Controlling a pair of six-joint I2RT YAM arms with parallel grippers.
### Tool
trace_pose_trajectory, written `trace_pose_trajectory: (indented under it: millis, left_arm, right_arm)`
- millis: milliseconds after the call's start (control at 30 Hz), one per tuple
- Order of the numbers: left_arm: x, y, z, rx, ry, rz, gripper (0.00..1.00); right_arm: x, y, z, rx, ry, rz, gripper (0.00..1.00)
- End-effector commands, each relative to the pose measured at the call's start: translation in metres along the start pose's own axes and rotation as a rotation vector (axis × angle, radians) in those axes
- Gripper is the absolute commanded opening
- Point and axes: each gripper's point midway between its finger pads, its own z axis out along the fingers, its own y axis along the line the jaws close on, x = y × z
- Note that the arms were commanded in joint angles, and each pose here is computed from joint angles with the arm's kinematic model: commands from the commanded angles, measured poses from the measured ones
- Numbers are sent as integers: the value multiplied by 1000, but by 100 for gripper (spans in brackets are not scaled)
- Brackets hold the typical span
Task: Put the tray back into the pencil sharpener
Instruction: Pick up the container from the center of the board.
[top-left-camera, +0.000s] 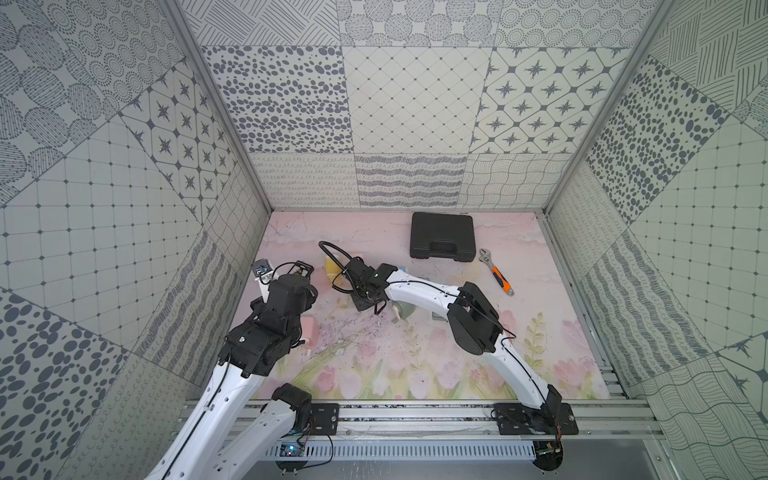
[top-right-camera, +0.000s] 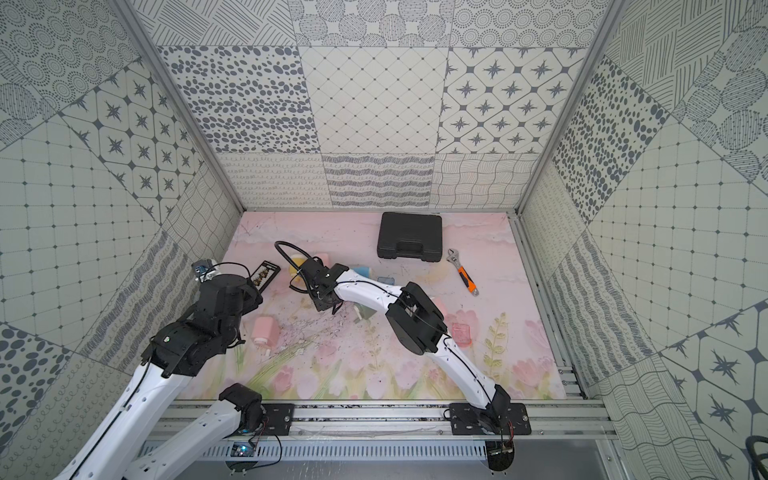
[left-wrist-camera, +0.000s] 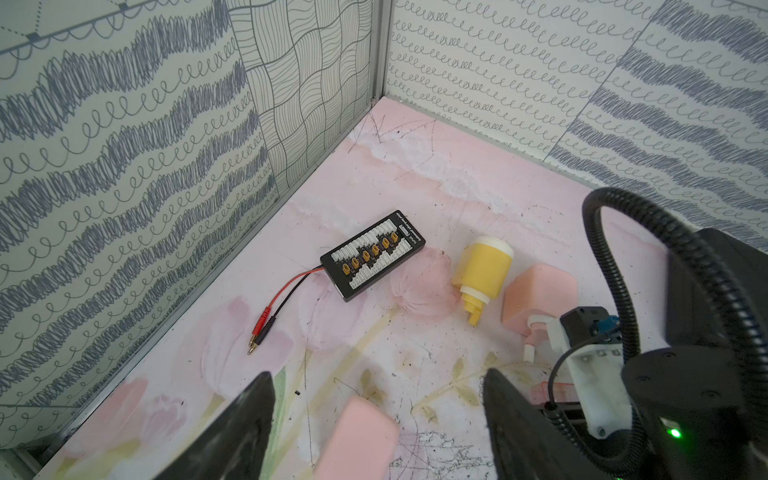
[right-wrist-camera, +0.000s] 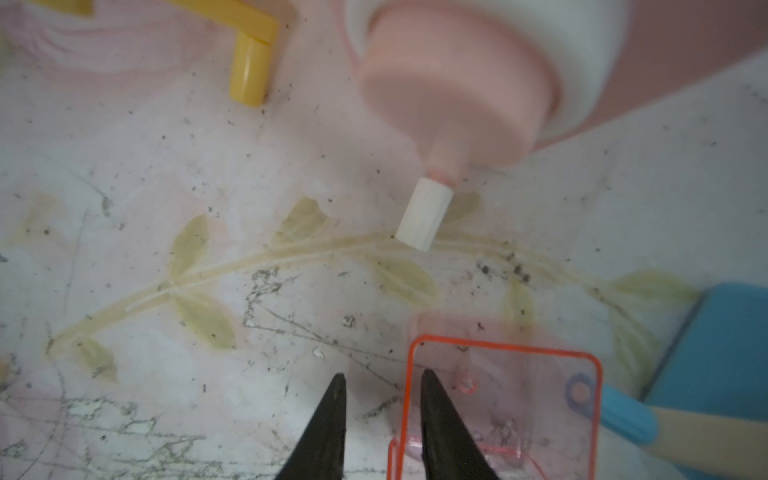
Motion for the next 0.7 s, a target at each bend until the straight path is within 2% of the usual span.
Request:
trace_pose_trajectory:
  millis: [0,133,667]
  left_arm:
    - [-5,4,-1,-21,-14,10,78]
    - [-4,4,-2,-19,-12,18,78]
    - [-3,6,-4,-18,-12,9,78]
  right_arm:
    - [-8,-3,3,22,-17,11,30]
    - [-9,-2,7,23,-15,0,28]
    - [-12,10,-1,2,-18,-60,8]
